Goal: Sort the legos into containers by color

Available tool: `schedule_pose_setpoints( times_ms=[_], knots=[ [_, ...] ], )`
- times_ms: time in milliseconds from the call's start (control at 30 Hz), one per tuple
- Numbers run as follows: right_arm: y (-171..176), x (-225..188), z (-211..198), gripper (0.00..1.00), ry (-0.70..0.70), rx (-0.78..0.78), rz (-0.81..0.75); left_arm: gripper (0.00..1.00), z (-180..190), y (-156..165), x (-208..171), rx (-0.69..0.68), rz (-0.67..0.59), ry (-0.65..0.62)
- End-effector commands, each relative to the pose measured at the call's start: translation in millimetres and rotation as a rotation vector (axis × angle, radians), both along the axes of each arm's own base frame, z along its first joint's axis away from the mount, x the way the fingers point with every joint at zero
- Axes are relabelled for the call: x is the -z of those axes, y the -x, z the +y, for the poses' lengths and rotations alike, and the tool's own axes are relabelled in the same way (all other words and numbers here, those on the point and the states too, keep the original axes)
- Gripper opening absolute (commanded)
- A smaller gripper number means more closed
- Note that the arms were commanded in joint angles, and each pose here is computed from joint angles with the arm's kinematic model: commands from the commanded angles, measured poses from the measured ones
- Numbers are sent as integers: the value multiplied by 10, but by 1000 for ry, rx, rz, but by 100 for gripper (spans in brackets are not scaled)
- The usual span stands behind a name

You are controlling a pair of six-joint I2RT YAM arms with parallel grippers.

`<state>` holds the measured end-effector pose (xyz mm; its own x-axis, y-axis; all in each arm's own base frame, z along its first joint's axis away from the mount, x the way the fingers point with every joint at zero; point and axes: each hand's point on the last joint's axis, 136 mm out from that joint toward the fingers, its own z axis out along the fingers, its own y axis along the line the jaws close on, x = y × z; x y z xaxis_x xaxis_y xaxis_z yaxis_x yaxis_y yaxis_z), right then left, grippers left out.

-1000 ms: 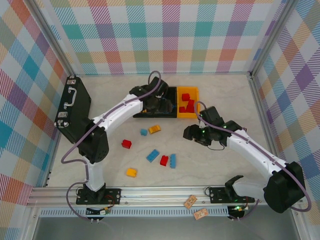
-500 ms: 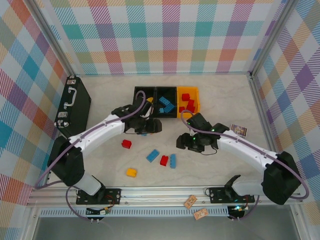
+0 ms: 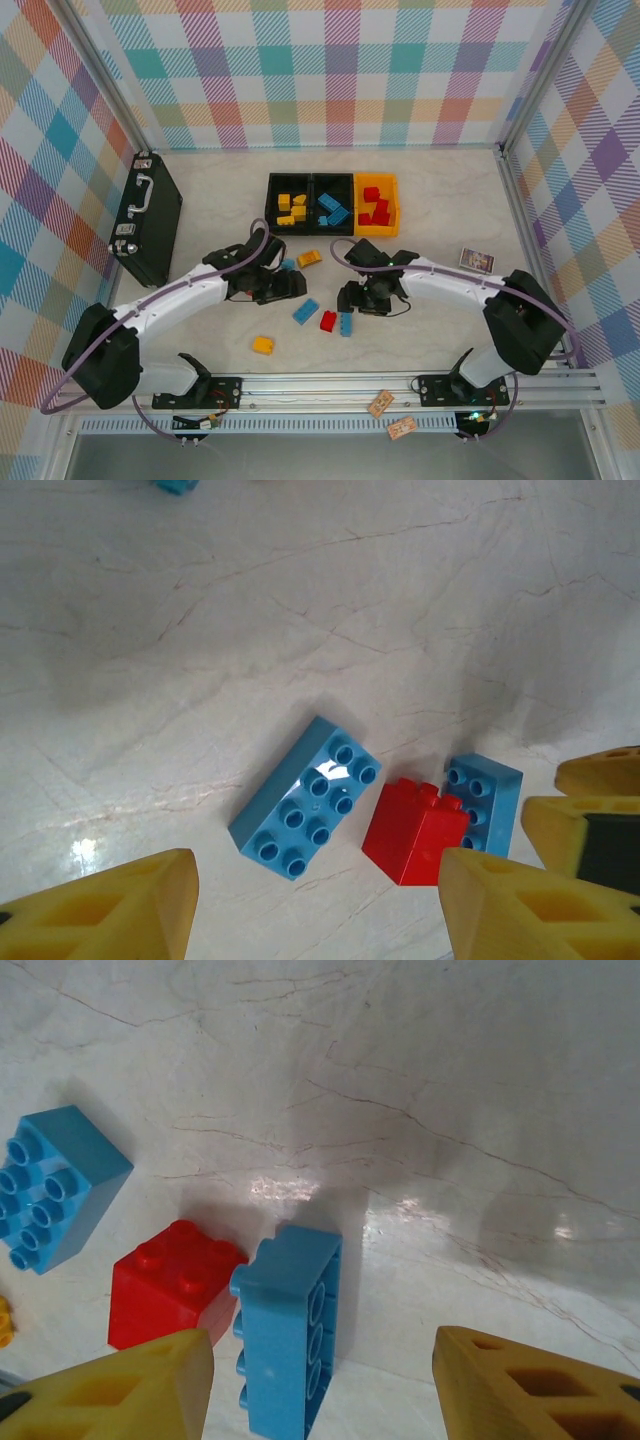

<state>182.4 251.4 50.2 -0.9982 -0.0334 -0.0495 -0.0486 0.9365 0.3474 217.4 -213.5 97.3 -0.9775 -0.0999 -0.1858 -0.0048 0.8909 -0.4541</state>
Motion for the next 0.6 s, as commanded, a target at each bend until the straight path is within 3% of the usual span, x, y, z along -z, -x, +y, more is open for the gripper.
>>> schedule_pose_setpoints(
  times_ms=[0,367,567],
  knots=[
    [-56,-38,147,60,-26,1,-7,64,19,68,15,-18,6,22],
    [-15,174,145,57,14,0,42,64,3,94,140,-30,31,21],
    [6,235,78,44,51,2,51,64,-11,91,180,-27,40,14]
  ],
)
